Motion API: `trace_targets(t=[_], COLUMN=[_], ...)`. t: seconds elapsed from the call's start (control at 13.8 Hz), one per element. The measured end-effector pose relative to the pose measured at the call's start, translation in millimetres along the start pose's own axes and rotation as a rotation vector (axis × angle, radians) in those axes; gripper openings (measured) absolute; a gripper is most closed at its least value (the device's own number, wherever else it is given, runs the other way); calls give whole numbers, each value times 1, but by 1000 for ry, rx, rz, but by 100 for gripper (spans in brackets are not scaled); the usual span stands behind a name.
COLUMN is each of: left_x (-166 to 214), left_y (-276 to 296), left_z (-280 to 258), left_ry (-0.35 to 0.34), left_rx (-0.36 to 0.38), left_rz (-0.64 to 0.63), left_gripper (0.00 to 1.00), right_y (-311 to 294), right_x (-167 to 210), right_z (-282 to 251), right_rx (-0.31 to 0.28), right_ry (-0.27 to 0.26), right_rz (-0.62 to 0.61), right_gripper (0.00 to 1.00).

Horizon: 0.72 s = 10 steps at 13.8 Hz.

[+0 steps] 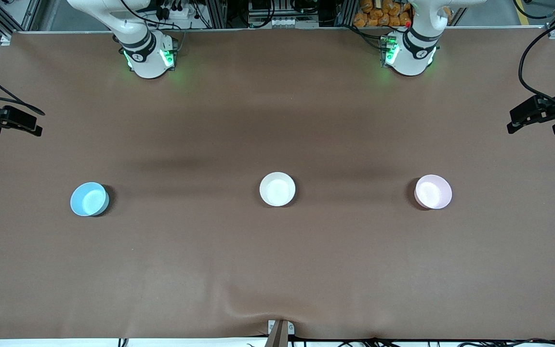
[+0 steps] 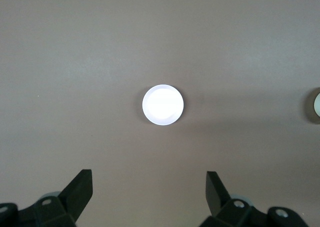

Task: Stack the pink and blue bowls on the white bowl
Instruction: 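Move the left gripper over to the pink bowl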

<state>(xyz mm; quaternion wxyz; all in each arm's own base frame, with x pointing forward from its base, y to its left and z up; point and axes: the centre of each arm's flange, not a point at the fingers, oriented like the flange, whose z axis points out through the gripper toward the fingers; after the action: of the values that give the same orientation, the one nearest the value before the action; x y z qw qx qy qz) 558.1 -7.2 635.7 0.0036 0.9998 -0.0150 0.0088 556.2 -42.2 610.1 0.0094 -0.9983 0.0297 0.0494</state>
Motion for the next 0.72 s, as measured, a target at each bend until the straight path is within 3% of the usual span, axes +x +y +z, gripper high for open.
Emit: trace_targets(t=[0.72], left_x=[4], left_y=[-7], left_z=[12], left_ry=[-25], left_rx=[0], left_rz=[-14], left_gripper=[100], right_y=[-1], right_x=[0], right_z=[0], right_rx=[0], right_ry=[0], right_rz=[-1], right_gripper=[100])
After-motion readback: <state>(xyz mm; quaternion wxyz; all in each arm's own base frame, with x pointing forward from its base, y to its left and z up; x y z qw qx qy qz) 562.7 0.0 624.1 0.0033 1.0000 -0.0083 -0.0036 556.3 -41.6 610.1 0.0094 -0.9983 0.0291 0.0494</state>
